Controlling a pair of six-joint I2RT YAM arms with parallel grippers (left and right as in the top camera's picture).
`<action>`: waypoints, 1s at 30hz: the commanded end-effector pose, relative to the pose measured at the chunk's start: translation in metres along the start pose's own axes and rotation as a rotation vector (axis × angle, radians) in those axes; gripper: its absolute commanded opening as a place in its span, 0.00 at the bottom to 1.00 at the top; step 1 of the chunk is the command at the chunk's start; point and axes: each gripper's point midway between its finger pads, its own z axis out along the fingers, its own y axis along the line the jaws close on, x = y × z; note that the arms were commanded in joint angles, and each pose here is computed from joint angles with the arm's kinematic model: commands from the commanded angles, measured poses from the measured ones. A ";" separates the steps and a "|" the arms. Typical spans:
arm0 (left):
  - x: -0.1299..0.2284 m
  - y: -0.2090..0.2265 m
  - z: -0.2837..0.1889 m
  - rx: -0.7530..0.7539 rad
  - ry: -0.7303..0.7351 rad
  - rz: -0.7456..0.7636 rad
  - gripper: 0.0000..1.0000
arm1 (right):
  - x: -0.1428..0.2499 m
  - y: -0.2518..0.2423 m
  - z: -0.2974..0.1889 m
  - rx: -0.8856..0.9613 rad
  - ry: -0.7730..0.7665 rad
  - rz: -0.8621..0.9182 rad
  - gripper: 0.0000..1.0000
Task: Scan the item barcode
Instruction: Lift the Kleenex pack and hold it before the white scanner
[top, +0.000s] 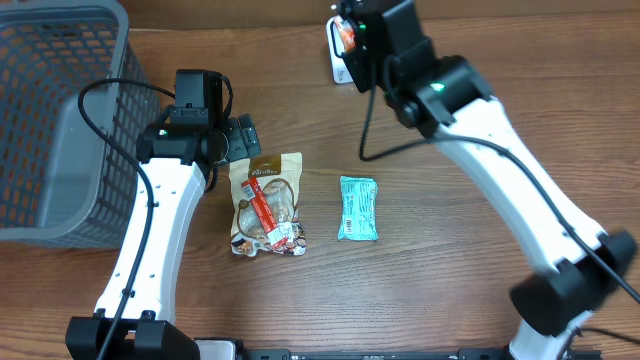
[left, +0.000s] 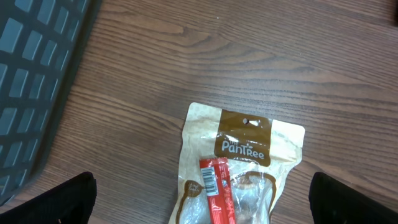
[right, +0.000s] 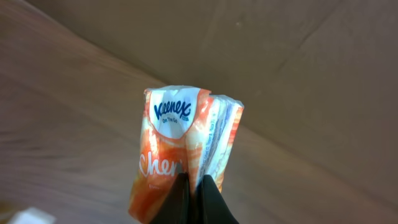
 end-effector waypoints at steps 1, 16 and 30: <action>-0.005 -0.002 -0.005 0.003 -0.019 0.003 1.00 | 0.007 -0.020 0.032 0.166 0.028 -0.200 0.03; -0.005 -0.002 -0.005 0.003 -0.019 0.003 0.99 | 0.036 -0.010 0.157 0.258 -0.028 -0.556 0.03; -0.005 -0.002 -0.005 0.003 -0.020 0.003 0.99 | 0.038 -0.017 0.196 0.260 -0.144 -0.637 0.03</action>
